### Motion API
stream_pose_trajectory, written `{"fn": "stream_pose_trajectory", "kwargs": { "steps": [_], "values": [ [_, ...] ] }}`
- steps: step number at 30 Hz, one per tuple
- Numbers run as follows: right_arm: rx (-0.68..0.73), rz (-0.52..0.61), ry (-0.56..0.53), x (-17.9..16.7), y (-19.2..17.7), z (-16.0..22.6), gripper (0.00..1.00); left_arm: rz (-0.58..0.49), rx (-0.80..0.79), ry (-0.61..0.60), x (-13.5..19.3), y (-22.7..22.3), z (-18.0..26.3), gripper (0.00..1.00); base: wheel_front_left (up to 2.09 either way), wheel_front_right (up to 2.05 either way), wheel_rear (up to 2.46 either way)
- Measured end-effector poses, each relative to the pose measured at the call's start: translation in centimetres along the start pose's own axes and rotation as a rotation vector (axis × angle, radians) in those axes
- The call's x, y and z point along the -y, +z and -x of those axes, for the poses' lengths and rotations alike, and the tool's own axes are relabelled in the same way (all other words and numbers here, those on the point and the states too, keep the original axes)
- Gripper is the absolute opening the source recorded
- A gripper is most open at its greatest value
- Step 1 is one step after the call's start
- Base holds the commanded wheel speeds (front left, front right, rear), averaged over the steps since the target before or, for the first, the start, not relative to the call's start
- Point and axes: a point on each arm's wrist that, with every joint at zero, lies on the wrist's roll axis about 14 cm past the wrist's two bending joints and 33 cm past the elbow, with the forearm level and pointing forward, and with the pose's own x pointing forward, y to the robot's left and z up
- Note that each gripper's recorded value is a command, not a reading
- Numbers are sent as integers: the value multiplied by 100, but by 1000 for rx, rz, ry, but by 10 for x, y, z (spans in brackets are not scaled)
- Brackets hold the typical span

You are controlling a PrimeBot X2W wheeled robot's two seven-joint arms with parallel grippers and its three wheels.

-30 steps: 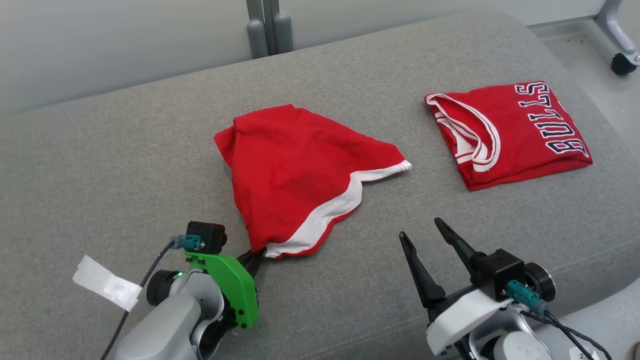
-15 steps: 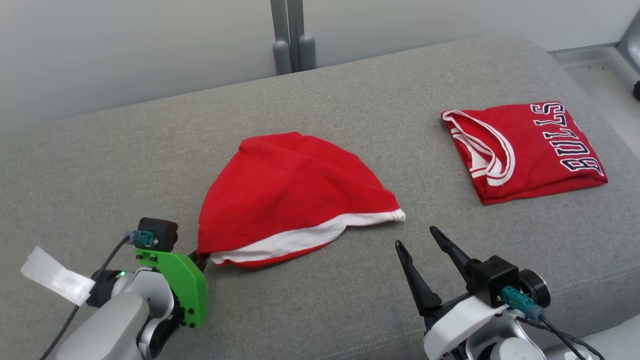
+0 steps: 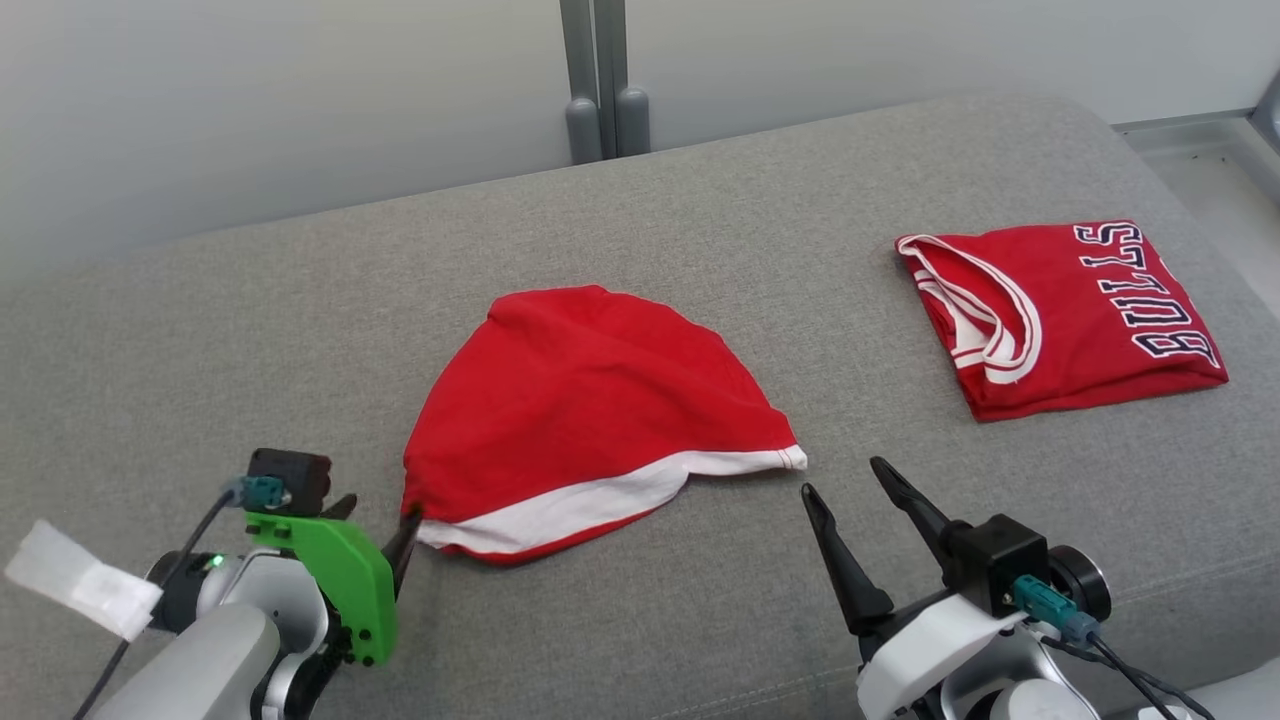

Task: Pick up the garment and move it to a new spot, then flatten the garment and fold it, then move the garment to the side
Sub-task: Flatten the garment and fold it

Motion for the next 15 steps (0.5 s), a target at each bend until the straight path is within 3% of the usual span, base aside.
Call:
{"fn": "stream_pose_trajectory", "kwargs": {
  "steps": [9, 15],
  "values": [
    [18, -14, -31, 12, 1, -2, 100, 218, 424, 152, -26, 51, 31, 100, 0, 0, 0],
    [42, -37, -38, 16, 3, -6, 100, 315, 559, 227, -36, 58, 56, 100, 0, 0, 0]
  ]
}}
